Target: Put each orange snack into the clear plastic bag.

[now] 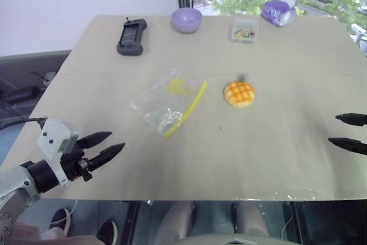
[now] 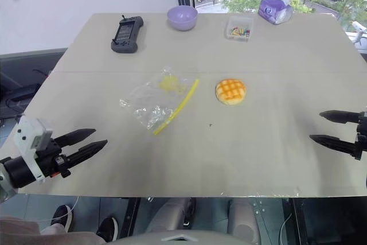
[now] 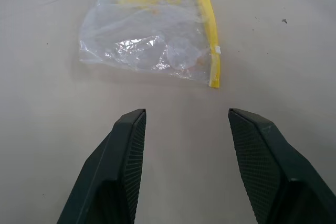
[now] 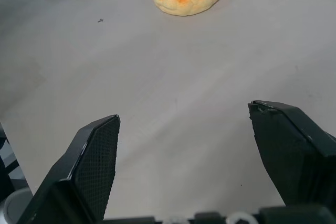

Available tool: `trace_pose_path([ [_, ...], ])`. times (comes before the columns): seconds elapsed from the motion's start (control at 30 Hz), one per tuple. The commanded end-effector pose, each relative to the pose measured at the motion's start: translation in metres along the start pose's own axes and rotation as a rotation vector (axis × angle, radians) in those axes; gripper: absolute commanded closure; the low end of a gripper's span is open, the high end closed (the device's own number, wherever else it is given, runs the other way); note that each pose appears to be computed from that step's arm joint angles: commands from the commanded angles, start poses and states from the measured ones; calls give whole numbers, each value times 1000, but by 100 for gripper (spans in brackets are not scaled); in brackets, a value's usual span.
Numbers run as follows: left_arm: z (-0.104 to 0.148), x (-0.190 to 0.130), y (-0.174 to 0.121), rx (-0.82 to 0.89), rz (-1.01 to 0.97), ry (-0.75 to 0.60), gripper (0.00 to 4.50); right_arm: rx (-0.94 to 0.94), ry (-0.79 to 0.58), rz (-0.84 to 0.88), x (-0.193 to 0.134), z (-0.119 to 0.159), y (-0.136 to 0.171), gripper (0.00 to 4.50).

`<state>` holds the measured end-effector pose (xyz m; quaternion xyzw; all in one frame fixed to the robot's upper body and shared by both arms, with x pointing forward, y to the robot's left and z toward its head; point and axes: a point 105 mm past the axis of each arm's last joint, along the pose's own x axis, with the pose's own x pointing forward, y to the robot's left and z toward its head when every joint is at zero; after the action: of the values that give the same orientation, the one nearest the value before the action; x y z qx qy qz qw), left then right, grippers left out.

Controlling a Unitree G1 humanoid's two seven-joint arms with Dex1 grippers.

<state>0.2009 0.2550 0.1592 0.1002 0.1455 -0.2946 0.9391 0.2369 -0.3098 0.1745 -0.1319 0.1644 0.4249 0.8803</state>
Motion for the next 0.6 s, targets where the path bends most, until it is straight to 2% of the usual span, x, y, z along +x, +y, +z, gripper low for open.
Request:
trace_pose_path([
  [0.03, 12, -2, -2, 63, 0, -33, 186, -43, -49, -12, -5, 12, 0, 27],
  [0.6, 14, 4, 1, 84, 11, -38, 186, -52, -67, -5, -2, 15, 3, 27],
])
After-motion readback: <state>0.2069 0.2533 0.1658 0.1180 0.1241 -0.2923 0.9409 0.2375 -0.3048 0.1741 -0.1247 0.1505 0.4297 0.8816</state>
